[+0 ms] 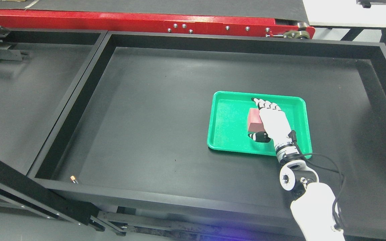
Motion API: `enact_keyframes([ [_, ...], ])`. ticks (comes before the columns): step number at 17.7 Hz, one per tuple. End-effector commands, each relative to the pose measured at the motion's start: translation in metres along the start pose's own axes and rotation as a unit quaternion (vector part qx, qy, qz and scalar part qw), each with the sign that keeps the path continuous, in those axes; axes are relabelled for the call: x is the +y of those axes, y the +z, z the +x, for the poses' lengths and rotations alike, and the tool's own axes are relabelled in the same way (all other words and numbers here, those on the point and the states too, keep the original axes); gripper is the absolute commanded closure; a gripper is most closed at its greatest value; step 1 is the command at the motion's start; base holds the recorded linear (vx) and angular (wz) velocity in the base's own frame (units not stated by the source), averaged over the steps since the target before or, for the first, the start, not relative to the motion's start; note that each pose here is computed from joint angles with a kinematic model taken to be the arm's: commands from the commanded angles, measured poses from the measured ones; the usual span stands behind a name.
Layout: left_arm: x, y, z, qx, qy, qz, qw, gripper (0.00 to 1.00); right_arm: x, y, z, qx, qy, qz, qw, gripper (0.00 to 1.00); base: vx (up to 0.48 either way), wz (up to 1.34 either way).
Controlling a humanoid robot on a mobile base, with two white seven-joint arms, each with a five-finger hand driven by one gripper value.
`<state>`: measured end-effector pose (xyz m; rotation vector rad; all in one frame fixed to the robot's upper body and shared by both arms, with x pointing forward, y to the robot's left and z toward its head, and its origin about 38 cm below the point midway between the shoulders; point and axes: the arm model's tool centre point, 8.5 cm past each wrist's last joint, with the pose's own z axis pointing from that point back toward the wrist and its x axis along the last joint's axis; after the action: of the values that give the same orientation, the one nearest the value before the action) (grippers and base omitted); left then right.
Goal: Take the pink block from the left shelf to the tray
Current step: 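Close the right hand fingers around the pink cube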
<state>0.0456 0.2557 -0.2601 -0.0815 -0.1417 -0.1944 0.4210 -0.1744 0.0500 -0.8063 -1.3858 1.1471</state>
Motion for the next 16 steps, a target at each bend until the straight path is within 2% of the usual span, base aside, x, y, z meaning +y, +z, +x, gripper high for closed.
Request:
enact_keyframes([
  [1,0.010,0.001,0.004,-0.007,-0.002,0.008,1.000,0.00,-0.145,-0.082,0.043,-0.060,0.046,-0.118,0.990,0.00,0.043,0.00],
  [10,0.010,0.001,0.004,-0.007,-0.002,0.008,1.000,0.00,-0.151,-0.089,0.049,-0.069,0.035,-0.117,0.990,0.01,0.040,0.00],
  [13,0.010,0.001,0.004,-0.007,-0.002,0.008,1.000,0.00,-0.155,-0.090,0.050,-0.070,0.036,-0.123,0.989,0.12,0.030,0.00],
  [16,0.010,0.001,0.004,-0.007,-0.002,0.008,1.000,0.00,-0.155,-0.090,0.049,-0.068,0.035,-0.125,0.989,0.14,0.020,0.00],
])
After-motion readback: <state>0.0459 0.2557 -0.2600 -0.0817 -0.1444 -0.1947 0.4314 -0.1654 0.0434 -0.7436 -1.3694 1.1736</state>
